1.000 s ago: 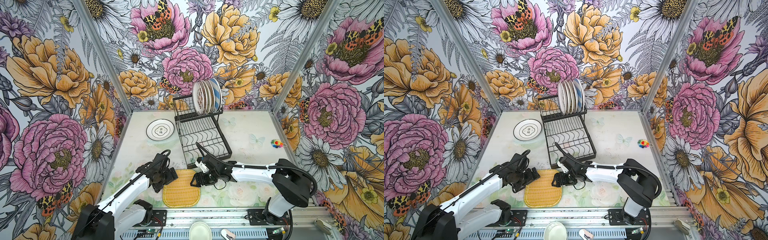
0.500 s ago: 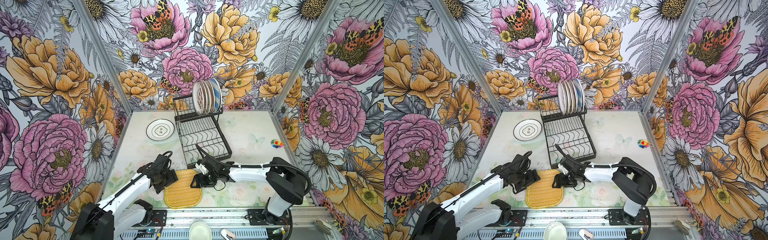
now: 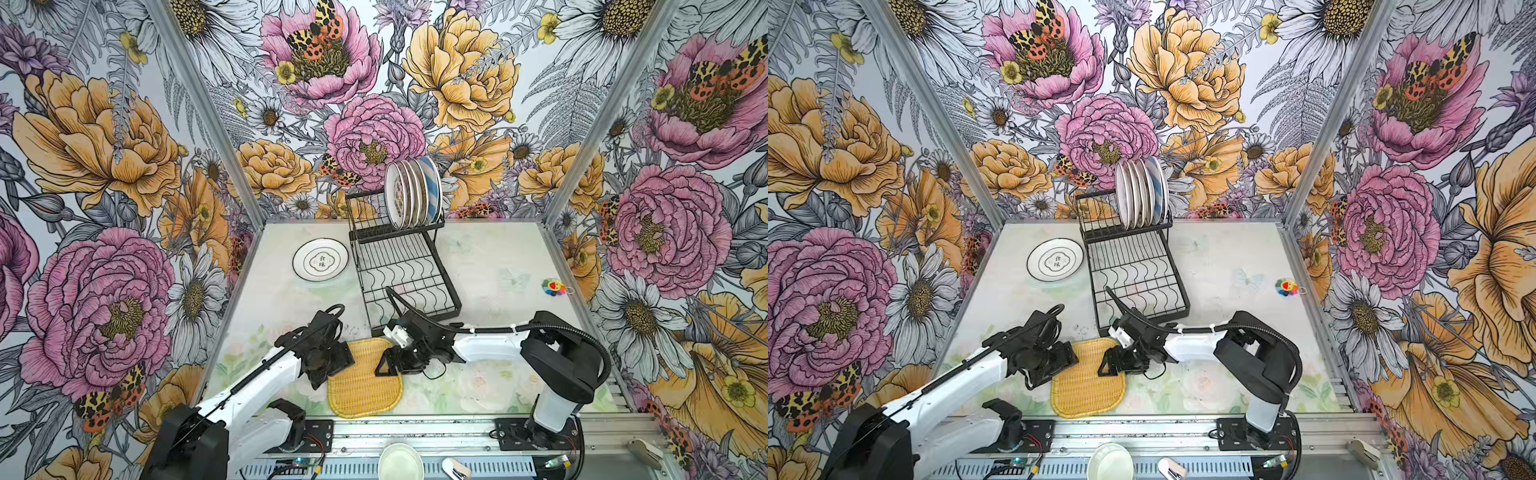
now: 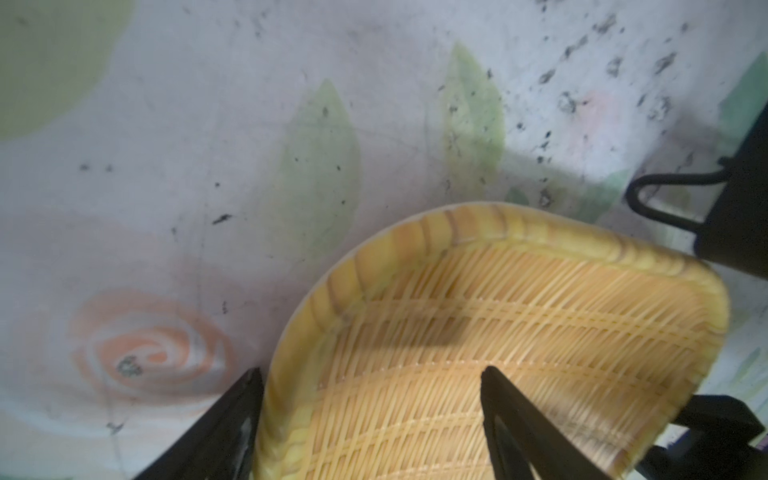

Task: Load the plates into the dish rack
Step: 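Pinch the bamboo tray's edge with the right gripper beside the left gripper, then lift the bamboo tray upright with the right gripper while the left gripper withdraws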

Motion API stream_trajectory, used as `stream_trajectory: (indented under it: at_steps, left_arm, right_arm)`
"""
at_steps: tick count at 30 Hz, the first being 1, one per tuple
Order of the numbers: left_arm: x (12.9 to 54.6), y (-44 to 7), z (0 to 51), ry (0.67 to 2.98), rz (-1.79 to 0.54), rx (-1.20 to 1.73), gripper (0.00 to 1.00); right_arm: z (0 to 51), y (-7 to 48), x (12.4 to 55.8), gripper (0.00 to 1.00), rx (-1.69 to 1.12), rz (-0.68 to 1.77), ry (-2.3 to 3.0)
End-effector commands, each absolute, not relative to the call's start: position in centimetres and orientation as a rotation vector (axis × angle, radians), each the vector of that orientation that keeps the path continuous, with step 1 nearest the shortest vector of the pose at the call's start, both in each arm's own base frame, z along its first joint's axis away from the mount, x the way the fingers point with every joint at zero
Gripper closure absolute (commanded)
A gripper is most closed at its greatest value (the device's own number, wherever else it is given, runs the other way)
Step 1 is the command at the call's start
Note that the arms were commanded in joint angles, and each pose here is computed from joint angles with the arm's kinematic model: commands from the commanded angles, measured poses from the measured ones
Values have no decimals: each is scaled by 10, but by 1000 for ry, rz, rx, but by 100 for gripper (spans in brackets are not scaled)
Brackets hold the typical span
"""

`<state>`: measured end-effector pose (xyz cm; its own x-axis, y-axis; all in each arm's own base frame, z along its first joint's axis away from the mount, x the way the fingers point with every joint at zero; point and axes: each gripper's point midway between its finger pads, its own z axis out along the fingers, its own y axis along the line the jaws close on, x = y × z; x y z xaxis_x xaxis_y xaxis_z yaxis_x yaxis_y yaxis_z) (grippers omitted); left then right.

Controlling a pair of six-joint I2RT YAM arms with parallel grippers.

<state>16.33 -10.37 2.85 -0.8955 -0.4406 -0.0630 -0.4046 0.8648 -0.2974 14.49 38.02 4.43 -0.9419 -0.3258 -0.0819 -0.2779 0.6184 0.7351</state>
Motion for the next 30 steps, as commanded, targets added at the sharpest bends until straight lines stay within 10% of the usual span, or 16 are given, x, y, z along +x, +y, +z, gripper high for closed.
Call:
stream_trajectory:
  at_steps: [1,17,30]
  left_arm:
    - [172,-120,38,2869,-539,-612,20]
    - [175,-124,49,2824,-589,-576,21]
    - [187,-107,77,2694,-593,-665,4]
  right_arm:
    - [55,399,149,28,578,-1350,-2725]
    - [69,393,153,98,574,-1360,-2781]
    - [104,370,161,100,520,-1375,-2918]
